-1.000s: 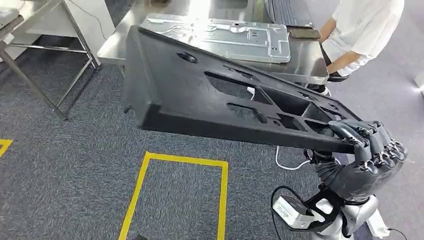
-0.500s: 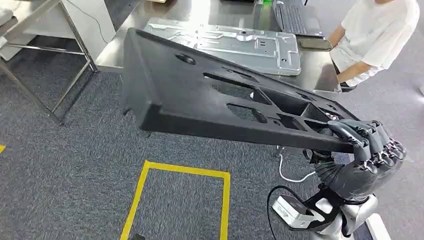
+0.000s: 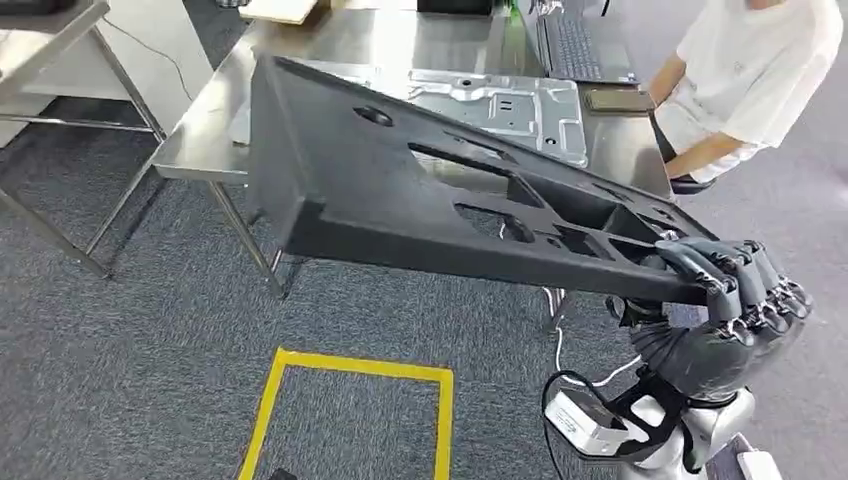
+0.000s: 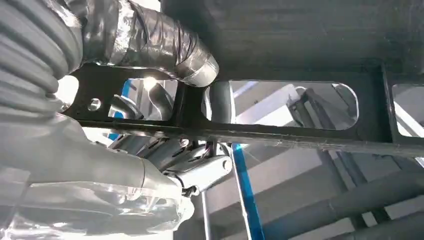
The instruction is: Take the parts from the cabinet and place them on the table.
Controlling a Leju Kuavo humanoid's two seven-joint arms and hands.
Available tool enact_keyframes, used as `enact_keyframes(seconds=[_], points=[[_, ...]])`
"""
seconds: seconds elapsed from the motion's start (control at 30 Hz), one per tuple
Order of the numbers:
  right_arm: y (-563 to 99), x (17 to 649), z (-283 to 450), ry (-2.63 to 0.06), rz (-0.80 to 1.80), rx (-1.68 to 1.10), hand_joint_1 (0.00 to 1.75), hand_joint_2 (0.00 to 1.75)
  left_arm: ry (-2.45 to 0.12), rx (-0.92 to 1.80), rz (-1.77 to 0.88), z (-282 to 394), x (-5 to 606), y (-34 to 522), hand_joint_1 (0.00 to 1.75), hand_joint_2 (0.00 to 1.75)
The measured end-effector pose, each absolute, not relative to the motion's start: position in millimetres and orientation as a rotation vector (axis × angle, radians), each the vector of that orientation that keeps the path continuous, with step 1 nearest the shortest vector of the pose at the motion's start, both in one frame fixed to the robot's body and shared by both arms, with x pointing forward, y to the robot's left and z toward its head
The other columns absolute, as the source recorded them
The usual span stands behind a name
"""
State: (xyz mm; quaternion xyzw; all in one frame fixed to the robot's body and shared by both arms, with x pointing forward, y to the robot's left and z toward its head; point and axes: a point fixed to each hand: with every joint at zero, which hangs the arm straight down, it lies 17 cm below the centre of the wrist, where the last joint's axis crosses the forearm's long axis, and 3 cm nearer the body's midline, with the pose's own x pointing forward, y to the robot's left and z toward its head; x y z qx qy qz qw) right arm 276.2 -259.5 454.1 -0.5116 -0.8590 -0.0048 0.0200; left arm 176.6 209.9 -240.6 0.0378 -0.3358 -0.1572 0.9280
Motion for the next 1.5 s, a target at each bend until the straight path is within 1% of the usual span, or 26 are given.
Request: enact_keyframes(seconds=[1.5], points=[[-264.2, 278.7, 453.8, -2.660, -0.041, -1.574, 1.75, 1.75, -0.682, 0.085, -0.308, -242.6, 169.5, 215.9, 0.00, 1.75]])
